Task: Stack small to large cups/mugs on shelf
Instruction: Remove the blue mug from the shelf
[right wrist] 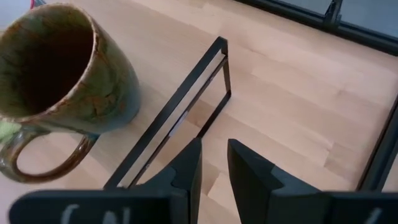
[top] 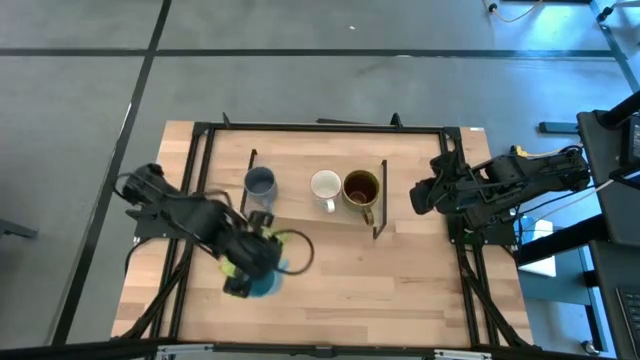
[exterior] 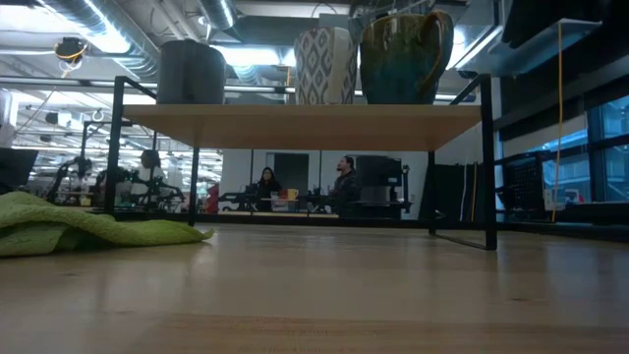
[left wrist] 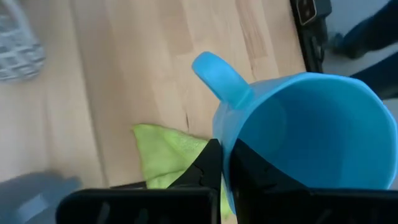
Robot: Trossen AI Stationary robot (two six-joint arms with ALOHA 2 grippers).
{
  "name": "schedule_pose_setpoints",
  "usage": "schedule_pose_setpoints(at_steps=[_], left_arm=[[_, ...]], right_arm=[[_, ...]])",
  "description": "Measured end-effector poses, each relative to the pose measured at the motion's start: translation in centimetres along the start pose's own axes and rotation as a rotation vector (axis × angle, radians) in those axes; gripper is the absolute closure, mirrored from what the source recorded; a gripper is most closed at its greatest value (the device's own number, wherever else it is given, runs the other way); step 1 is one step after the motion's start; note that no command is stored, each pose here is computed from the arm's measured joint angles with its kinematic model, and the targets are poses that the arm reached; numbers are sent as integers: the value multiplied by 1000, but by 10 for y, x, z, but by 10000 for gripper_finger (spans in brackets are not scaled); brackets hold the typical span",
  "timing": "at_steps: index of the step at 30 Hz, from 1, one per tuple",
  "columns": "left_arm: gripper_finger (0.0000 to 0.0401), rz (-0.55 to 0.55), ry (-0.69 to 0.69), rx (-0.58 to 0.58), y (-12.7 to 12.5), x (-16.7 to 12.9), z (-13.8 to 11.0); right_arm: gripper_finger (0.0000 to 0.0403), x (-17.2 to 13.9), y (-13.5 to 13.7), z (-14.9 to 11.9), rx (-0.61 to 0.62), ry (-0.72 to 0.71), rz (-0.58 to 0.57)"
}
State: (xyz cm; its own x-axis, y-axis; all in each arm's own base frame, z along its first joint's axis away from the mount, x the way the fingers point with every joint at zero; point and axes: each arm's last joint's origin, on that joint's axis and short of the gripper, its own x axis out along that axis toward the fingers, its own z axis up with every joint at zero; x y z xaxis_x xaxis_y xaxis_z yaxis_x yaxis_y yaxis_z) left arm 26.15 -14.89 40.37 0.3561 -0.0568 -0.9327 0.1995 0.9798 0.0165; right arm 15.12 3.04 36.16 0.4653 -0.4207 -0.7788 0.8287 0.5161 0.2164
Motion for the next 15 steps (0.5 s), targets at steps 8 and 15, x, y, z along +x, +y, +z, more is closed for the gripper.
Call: schedule_pose_setpoints(at_steps=[8, 15], left_arm=[[393, 40, 105, 57, -28, 48, 15], [393, 53, 139, 101, -53, 63, 12]], right_arm=[[324, 0, 3, -2, -42, 60, 44], [324, -3, 6, -6, -63, 64, 79]])
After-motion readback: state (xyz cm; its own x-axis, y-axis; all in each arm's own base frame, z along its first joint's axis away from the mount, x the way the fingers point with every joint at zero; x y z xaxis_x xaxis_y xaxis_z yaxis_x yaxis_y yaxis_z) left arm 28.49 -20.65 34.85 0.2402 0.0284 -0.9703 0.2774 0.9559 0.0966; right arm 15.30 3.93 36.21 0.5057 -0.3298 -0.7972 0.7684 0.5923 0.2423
